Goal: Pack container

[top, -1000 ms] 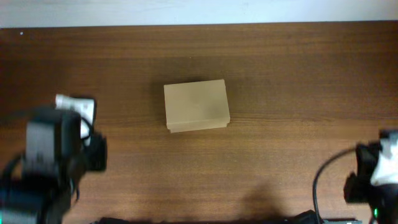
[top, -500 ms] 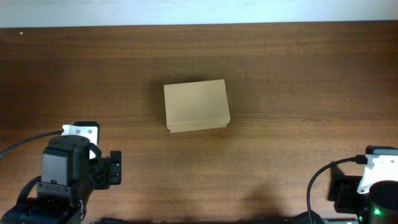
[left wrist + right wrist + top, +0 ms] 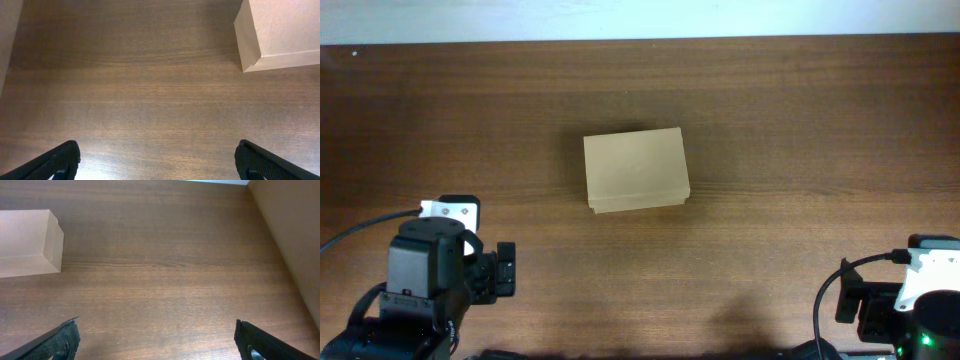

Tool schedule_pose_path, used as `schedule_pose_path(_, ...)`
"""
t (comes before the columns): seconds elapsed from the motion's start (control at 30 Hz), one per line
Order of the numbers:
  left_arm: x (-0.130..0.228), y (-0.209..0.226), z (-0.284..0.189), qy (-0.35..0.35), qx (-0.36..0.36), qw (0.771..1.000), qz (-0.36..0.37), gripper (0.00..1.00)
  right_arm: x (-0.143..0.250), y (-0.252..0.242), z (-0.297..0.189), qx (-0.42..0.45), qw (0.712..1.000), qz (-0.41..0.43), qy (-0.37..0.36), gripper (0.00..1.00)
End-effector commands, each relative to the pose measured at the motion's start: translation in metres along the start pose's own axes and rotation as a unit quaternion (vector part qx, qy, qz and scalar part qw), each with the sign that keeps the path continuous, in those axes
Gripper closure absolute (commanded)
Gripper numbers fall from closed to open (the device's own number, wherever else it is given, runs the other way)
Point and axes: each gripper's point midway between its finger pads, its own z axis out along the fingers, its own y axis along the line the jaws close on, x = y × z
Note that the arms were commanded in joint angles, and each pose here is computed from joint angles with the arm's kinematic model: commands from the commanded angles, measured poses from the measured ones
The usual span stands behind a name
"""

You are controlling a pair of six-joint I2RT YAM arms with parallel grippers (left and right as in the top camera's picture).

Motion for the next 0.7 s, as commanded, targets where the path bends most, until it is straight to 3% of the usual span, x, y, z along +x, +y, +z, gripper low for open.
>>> schedule_pose_path(0.0, 0.000, 0.003, 0.001, -0.001, -0.007, 1.000, -0.004, 0.00, 0.001, -0.001, -0.001, 0.002, 1.000, 0.010, -0.004, 0.01)
schedule_pose_path(0.4, 0.000, 0.003, 0.001, -0.001, -0.007, 1.000, -0.004, 0.00, 0.004, -0.007, 0.000, 0.020, 1.000, 0.019, 0.002, 0.01)
schedule_pose_path(0.67, 0.000, 0.003, 0.001, -0.001, -0.007, 1.000, -0.004, 0.00, -0.055, -0.028, -0.001, 0.074, 0.977, 0.140, -0.141, 0.01)
